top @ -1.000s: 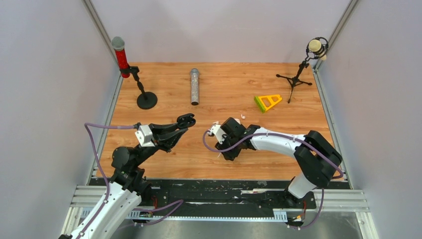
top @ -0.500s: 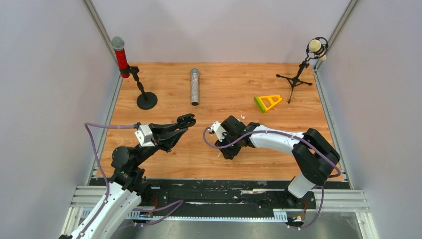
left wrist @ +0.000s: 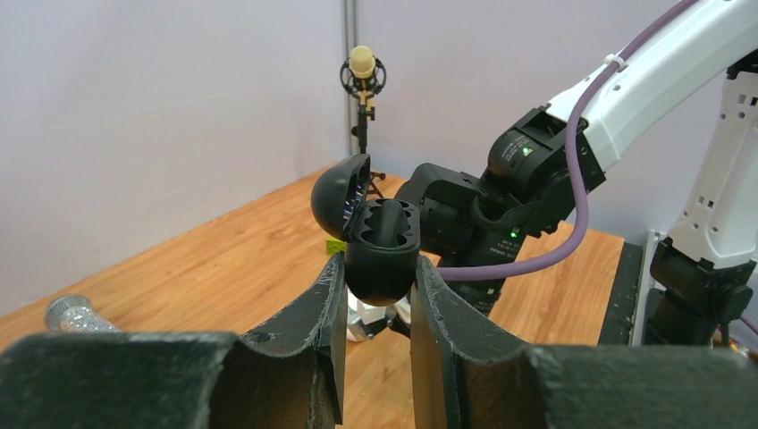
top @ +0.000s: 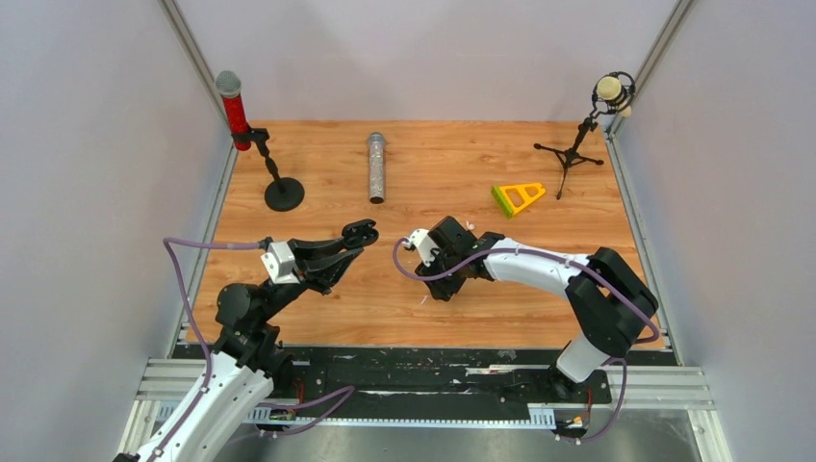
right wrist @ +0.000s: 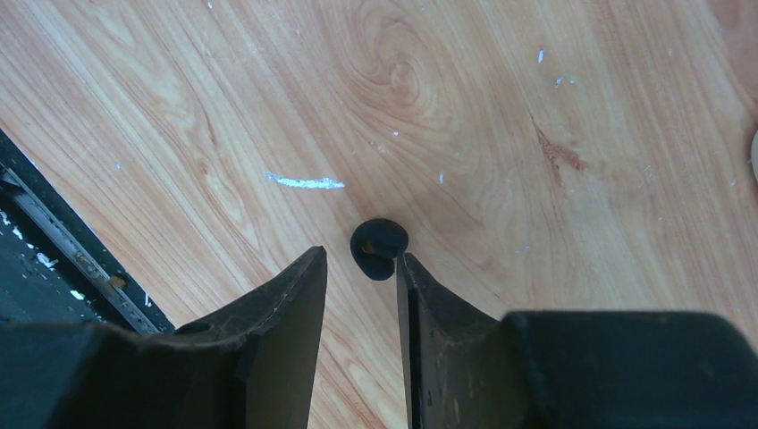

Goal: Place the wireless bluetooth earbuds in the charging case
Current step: Pick up the earbud from the center of the board.

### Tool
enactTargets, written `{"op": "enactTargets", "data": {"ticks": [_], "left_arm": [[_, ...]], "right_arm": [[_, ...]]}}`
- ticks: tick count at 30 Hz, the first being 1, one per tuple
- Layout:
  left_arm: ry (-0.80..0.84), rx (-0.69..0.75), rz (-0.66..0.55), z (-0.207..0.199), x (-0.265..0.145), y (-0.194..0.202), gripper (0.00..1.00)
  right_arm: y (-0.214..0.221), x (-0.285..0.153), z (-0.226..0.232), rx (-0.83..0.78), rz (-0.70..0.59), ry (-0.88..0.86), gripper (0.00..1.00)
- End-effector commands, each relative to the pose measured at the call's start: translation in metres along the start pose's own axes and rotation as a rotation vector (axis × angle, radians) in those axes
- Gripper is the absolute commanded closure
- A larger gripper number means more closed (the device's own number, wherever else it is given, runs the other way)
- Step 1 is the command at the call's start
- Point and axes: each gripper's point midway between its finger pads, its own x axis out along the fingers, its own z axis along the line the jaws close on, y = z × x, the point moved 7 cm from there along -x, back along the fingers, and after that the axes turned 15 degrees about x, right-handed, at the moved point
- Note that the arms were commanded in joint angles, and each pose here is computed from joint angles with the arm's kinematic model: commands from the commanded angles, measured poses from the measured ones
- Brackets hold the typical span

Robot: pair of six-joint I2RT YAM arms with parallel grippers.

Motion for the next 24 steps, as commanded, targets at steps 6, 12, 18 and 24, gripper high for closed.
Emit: {"op": "enactTargets", "data": {"ticks": [6,12,18,24], "left_arm": [[-0.002,0.042,-0.048,0.003,0.002,-0.012,1.00],[-0.003,0.044,-0.047,0.003,0.002,-0.011,1.00],[-0.003,0.044,-0.049,0.003,0.003,-0.012,1.00],[-0.002,0.043,-0.047,0.003,0.003,-0.011,1.00]], "right_arm": [[-0.008,0.004,0.000,0.006,-0.024,-0.033,0.65],[-0.017,-0.005,0.007,0.014,-0.063,-0.035,0.66],[-0.015,-0.006,0.013,0.004,-0.056,-0.054,0.65],[-0.013,-0.003,0.017,0.007,-0.042,-0.075,0.66]]}}
